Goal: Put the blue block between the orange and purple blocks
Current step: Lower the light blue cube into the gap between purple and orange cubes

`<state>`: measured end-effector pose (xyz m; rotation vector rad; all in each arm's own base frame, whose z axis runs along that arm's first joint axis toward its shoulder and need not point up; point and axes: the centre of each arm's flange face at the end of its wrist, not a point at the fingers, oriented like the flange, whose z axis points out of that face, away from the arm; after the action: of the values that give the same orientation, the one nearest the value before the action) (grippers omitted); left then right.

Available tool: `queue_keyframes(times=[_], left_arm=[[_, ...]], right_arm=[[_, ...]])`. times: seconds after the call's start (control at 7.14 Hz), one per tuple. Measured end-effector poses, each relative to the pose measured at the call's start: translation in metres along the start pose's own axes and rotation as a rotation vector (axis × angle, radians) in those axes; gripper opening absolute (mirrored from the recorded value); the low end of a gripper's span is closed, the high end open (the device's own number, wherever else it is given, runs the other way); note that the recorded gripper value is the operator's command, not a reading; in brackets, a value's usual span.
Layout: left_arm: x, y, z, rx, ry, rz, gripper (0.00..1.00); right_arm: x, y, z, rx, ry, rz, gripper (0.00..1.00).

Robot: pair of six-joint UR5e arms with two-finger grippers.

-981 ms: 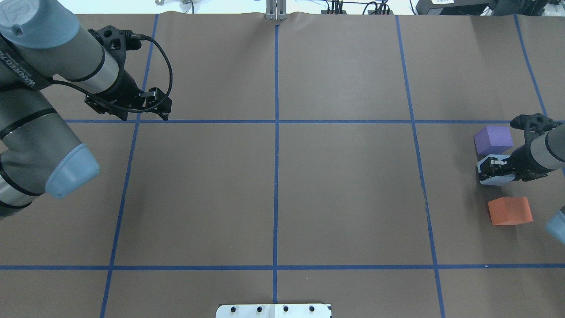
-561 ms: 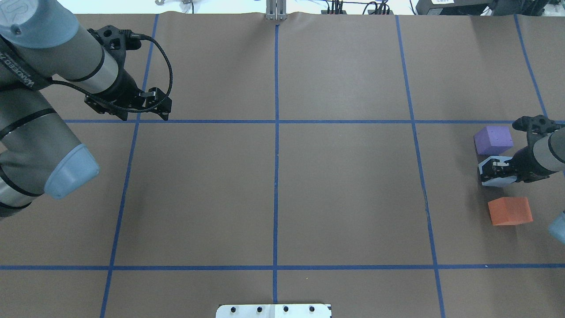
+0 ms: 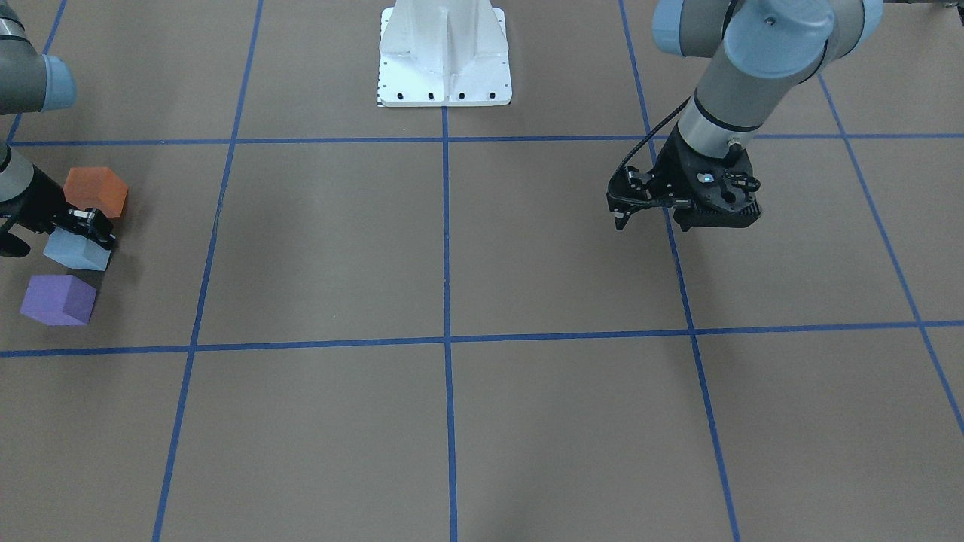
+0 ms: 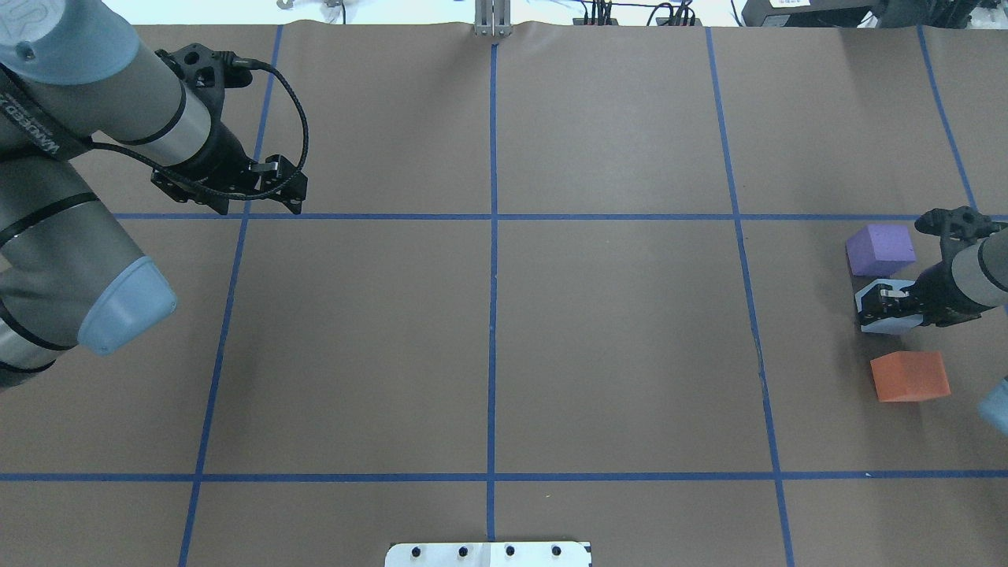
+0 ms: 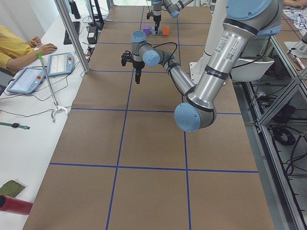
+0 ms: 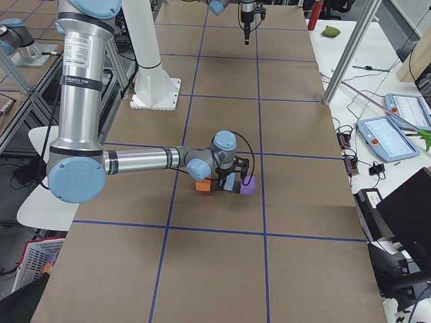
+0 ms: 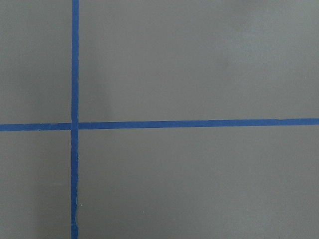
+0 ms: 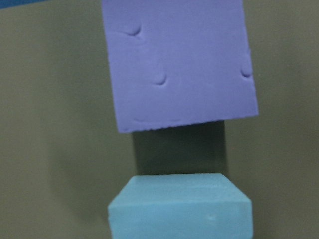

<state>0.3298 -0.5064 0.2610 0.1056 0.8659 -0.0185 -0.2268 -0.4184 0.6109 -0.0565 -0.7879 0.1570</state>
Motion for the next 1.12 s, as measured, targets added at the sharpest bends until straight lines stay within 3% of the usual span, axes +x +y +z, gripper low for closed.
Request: queue_keyframes(times=[0.14,0.28,1.12], left_arm=[[0.0003,0.0002,-0.0008,0.001,0.001,0.0,1.0],[0.0006,0.0005,-0.0011,0.001,0.002,0.0,1.0],[0.0031,0.0004,-0.0026,0.003,0.006,0.003,1.0]], right_arm=[[0.0004,0.0,0.0004,-0.001,0.001,0.001,0.55],[0.0009,-0.0001,0.0006,0.0,0.002,0.001,0.99],[0.001,0.0022,-0.0051,0.006,-0.004,0.001,1.0]])
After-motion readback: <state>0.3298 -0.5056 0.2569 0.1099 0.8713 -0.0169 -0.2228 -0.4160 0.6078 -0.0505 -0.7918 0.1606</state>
